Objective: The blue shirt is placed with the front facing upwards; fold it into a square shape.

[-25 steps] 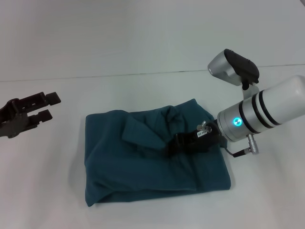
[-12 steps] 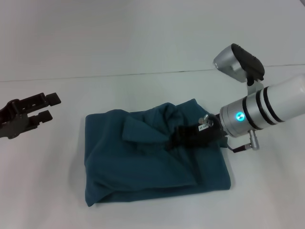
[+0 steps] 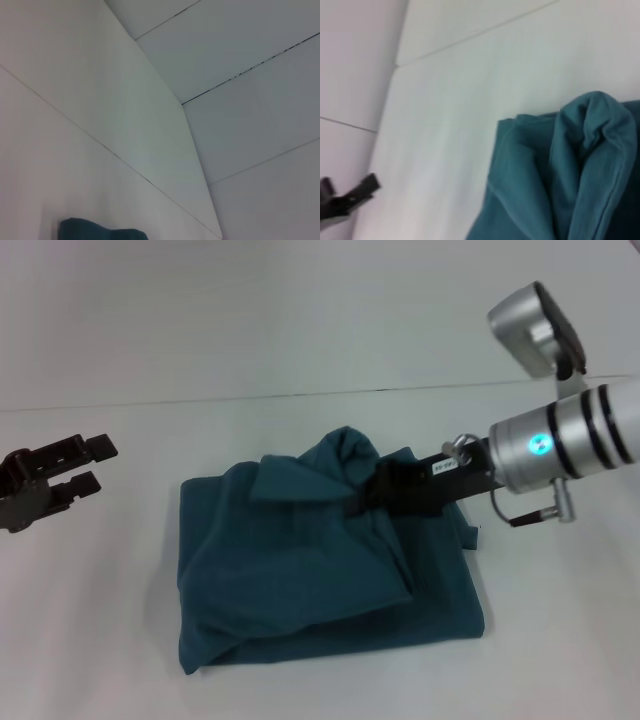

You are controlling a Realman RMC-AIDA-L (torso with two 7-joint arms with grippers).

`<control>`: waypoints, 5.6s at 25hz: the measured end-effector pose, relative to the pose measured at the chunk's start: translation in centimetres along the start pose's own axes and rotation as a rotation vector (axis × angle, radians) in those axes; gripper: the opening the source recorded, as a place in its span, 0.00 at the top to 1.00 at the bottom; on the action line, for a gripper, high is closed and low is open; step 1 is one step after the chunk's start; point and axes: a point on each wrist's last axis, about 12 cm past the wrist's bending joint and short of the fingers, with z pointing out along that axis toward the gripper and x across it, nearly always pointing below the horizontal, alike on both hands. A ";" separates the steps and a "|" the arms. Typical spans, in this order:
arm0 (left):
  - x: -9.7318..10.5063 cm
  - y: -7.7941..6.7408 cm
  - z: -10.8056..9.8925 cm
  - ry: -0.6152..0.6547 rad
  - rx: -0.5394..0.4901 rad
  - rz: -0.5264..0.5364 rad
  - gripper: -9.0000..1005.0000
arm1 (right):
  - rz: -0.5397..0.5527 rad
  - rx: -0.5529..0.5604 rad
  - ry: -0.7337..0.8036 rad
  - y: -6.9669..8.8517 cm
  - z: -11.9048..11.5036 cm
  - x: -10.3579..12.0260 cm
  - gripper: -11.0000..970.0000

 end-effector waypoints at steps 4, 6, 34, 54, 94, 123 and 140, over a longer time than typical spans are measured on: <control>0.0 0.0 0.0 -0.001 0.000 -0.001 0.25 | 0.012 -0.042 0.002 0.1 -1.3 -0.3 0.92; 0.1 0.0 0.1 0.000 0.000 -0.002 0.25 | 0.016 -0.047 -0.008 -0.1 -2.2 -0.6 0.92; 0.3 0.1 0.3 -0.008 0.022 -0.022 0.25 | 0.069 0.153 -0.057 -5.2 -2.7 1.1 0.89; 0.6 0.3 0.4 -0.009 0.027 -0.037 0.25 | 0.046 0.182 0.000 -5.4 -2.5 1.8 0.87; -1.6 -0.3 -1.5 -0.086 0.058 -0.048 0.25 | -0.308 0.394 -0.053 -1.3 -5.6 -4.2 0.11; -1.3 0.0 -1.6 -0.100 0.054 -0.066 0.25 | -0.548 0.541 -0.001 0.0 -1.0 -4.3 0.11; -1.1 0.0 -1.1 -0.092 0.064 -0.069 0.25 | -0.484 0.603 -0.004 -0.6 0.4 -4.0 0.11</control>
